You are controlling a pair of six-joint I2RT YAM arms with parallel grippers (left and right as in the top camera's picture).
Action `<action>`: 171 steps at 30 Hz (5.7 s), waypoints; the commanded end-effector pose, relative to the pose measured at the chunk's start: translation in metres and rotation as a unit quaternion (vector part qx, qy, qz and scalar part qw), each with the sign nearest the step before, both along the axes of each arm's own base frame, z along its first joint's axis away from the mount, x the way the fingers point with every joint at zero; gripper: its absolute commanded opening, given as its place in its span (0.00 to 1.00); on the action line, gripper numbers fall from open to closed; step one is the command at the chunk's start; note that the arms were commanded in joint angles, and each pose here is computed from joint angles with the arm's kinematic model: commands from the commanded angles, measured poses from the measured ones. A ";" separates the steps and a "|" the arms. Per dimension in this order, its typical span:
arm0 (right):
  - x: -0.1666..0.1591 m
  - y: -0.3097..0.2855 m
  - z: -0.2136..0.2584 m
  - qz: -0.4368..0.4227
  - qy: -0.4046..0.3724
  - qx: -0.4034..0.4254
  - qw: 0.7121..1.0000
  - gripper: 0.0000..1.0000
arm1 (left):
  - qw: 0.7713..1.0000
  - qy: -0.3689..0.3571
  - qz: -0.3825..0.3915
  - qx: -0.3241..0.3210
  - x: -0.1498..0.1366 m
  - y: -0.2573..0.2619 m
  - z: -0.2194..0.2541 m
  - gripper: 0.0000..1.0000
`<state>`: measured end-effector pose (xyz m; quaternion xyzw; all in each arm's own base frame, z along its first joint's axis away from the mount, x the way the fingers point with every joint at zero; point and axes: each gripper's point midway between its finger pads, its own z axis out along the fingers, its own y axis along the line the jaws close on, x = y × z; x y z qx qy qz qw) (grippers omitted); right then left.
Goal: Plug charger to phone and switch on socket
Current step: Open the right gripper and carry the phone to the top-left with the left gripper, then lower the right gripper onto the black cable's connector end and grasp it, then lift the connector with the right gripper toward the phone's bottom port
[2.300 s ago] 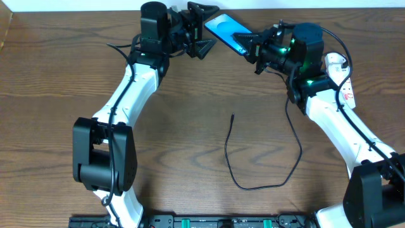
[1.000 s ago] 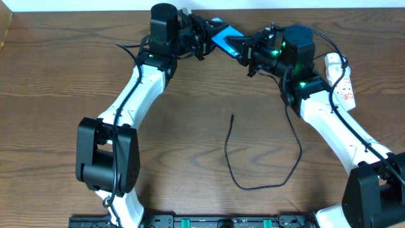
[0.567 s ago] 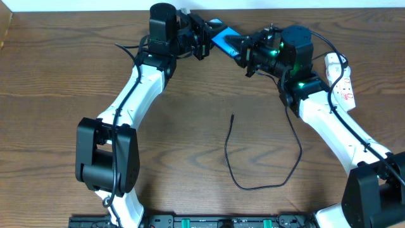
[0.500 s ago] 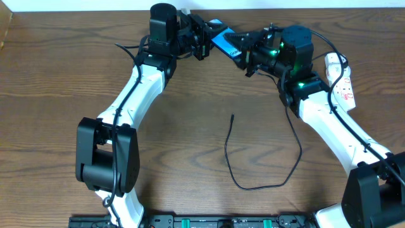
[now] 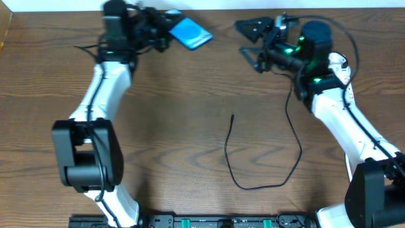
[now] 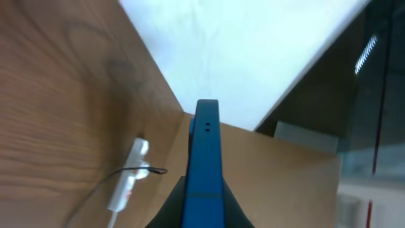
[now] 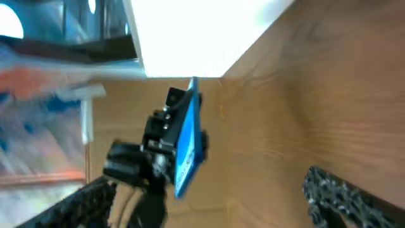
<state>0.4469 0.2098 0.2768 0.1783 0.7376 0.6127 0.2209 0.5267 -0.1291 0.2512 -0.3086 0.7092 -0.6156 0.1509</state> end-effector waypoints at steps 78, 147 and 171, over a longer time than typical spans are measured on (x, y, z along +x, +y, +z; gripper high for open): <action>-0.133 0.002 -0.277 0.112 0.279 -0.502 0.811 0.94 | 0.941 -0.238 -0.240 0.010 -0.076 0.022 0.050 0.07; -0.125 0.014 -0.295 0.065 0.281 -0.512 0.809 0.01 | 0.941 -0.238 -0.240 0.010 -0.076 0.022 0.050 0.08; -0.109 0.096 -0.085 0.450 -0.220 0.046 0.864 0.01 | 0.946 -0.283 -0.148 0.060 -0.041 0.033 0.067 0.08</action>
